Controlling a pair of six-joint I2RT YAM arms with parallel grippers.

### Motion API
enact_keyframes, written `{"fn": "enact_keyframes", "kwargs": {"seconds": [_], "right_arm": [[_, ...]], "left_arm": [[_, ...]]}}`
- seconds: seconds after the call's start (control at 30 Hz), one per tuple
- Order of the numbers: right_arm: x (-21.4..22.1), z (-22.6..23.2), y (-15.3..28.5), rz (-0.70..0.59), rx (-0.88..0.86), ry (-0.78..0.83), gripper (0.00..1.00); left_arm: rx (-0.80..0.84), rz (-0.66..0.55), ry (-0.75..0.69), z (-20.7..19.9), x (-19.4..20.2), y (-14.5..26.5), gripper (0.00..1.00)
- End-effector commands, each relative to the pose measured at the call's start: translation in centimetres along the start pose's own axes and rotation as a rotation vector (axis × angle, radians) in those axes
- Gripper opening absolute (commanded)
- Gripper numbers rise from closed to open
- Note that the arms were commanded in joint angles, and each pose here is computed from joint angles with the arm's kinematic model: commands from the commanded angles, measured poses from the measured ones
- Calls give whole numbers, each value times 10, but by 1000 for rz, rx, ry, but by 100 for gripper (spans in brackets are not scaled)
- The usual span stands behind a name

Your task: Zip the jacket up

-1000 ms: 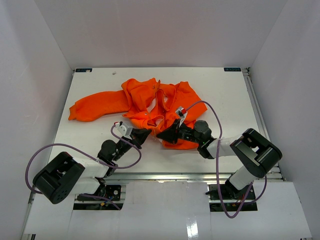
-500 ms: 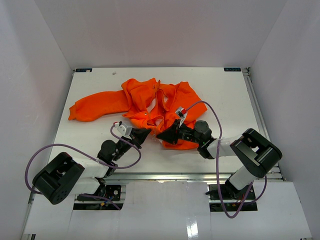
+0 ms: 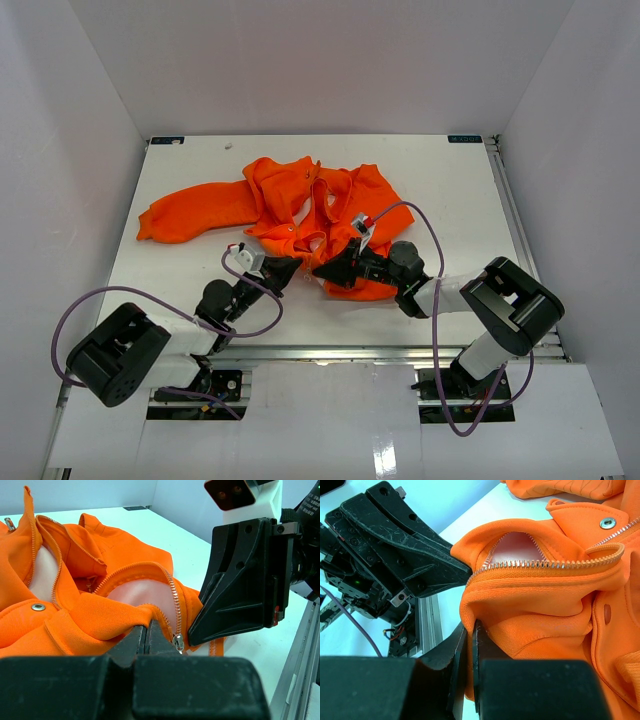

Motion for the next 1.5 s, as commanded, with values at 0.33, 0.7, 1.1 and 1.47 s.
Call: {"fn": "enact_keyframes", "kwargs": {"seconds": [0.33, 0.7, 1.1, 1.47], "right_arm": [[-15, 3, -7, -91, -8, 27, 8], [-12, -1, -6, -91, 4, -2, 8], [-12, -1, -7, -97, 5, -22, 8], [-13, -2, -4, -116, 40, -50, 8]], "left_arm": [[178, -330, -78, -25, -48, 1, 0], [198, -354, -87, -27, -49, 8, 0], [224, -344, -129, -29, -46, 11, 0], [231, -342, -180, -30, -44, 13, 0]]}}
Point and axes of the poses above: each gripper's point midway between its finger pads, its own y axis back along the fingers, its own z axis along the line the jaws close on, x = y × z, the point moved 10 cm from there along y, back along the fingers, and after that the axes turned 7 degrees about y, right-handed, at the moved point
